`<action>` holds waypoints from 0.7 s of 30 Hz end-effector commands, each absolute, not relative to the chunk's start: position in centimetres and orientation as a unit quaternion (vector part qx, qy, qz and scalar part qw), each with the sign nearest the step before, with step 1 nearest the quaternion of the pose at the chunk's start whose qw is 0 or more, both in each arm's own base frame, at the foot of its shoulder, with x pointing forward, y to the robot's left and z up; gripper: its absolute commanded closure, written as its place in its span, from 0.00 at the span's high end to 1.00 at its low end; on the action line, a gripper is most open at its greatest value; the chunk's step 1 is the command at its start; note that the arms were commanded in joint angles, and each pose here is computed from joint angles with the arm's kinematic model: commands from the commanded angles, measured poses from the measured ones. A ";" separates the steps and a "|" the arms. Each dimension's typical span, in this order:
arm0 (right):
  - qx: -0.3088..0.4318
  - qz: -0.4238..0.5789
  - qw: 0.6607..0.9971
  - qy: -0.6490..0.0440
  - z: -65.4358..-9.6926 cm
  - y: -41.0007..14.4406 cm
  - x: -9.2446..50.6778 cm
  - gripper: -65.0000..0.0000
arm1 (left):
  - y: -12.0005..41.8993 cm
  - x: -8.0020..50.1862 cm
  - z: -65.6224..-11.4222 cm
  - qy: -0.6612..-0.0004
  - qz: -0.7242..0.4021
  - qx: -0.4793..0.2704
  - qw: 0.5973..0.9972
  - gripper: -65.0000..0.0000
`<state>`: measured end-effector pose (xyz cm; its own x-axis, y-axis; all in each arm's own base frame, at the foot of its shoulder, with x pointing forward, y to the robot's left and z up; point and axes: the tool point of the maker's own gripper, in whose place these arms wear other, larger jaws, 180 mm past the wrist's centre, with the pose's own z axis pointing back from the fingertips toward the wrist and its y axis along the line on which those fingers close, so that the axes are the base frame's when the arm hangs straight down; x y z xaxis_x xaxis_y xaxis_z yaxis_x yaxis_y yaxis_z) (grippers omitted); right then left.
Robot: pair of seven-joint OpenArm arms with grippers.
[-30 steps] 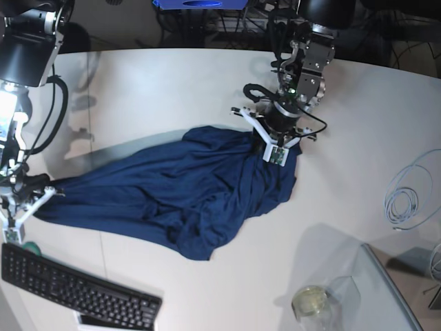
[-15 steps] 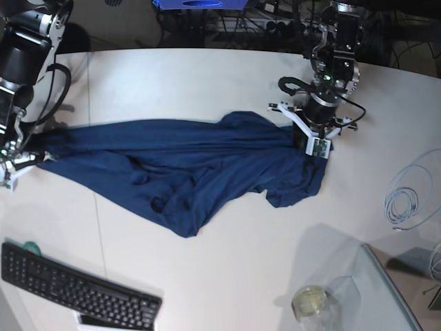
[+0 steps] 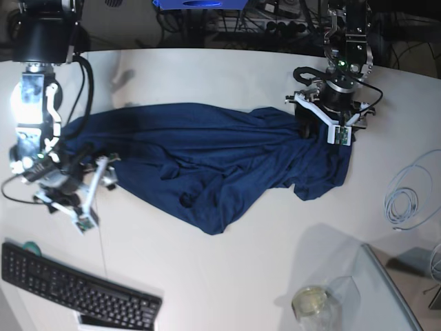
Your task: Layout the t-shirt on the table in an organized manner, then fold the t-shirt properly
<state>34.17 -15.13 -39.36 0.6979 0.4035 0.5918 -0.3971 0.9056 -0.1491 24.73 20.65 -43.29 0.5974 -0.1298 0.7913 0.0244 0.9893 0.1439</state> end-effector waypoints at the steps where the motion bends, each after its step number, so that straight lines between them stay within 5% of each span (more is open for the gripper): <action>1: -0.002 0.230 0.908 -0.351 -38.0 -13.8 36.0 0.71 | 21.5 25.8 -41.3 -0.476 -0.042 0.072 0.876 0.77; 5: 0.059 0.291 0.888 -0.351 -39.4 -6.3 38.1 0.72 | 23.0 25.0 -40.1 -0.488 0.000 0.088 0.869 0.87; 19: 0.128 0.322 0.892 -0.292 -45.6 1.4 38.9 0.70 | 31.4 18.1 -40.5 -0.455 0.139 0.152 0.866 0.87; 21: 0.135 0.322 0.893 -0.283 -46.0 2.1 38.5 0.58 | 32.5 17.4 -40.1 -0.464 0.179 0.141 0.856 0.87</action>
